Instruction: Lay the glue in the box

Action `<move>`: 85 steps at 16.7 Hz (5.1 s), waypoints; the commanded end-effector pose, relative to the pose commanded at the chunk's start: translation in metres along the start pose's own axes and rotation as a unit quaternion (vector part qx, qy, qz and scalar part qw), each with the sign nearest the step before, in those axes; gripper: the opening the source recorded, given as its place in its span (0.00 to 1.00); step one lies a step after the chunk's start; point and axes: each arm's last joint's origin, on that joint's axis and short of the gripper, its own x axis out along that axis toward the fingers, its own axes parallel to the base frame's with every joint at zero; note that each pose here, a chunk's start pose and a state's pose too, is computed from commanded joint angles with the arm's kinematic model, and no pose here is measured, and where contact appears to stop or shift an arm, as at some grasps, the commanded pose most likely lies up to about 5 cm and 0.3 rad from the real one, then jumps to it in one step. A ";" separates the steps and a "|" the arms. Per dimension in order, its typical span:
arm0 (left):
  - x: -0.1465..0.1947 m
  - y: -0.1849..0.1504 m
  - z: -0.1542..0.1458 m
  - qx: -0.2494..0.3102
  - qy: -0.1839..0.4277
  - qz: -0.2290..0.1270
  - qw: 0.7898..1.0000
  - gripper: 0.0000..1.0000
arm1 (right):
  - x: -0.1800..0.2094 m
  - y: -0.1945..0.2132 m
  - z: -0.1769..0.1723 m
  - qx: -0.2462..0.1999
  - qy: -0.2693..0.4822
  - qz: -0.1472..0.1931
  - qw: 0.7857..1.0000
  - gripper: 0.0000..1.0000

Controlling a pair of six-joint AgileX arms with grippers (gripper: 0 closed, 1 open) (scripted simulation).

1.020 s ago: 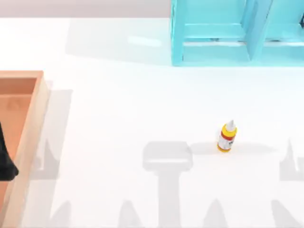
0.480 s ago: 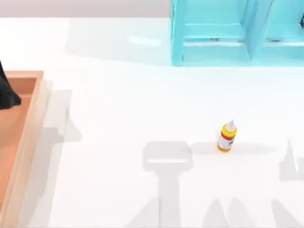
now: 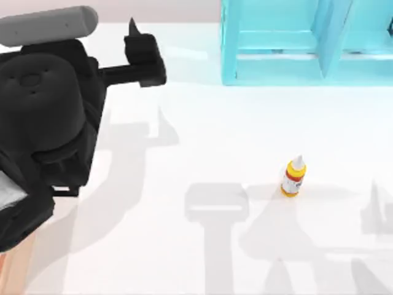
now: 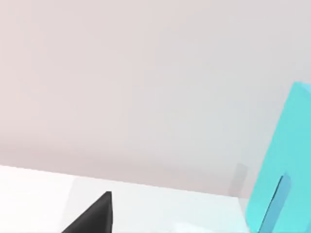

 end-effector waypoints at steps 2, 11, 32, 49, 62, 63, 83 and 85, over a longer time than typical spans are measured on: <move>0.010 -0.034 -0.018 0.002 0.012 0.005 1.000 1.00 | 0.000 0.000 0.000 0.000 0.000 0.000 1.000 1.00; -0.017 -0.181 -0.202 0.075 0.051 0.019 0.996 1.00 | 0.000 0.000 0.000 0.000 0.000 0.000 1.000 1.00; -0.008 -0.222 -0.301 0.078 0.026 0.009 0.997 1.00 | 0.000 0.000 0.000 0.000 0.000 0.000 1.000 1.00; 0.021 -0.216 -0.300 0.078 0.025 0.009 0.997 0.25 | 0.000 0.000 0.000 0.000 0.000 0.000 1.000 1.00; 0.020 -0.217 -0.299 0.079 0.026 0.008 0.996 0.00 | 0.000 0.000 0.000 0.000 0.000 0.000 1.000 1.00; 0.020 -0.217 -0.295 0.082 0.027 0.008 0.996 0.00 | 0.000 0.000 0.000 0.000 0.000 0.000 1.000 1.00; 0.064 -0.216 -0.168 0.142 0.037 0.009 0.989 0.00 | 0.000 0.000 0.000 0.000 0.000 0.000 1.000 1.00; 0.102 -0.194 -0.142 0.201 0.051 0.009 0.978 0.00 | 0.000 0.000 0.000 0.000 0.000 0.000 1.000 1.00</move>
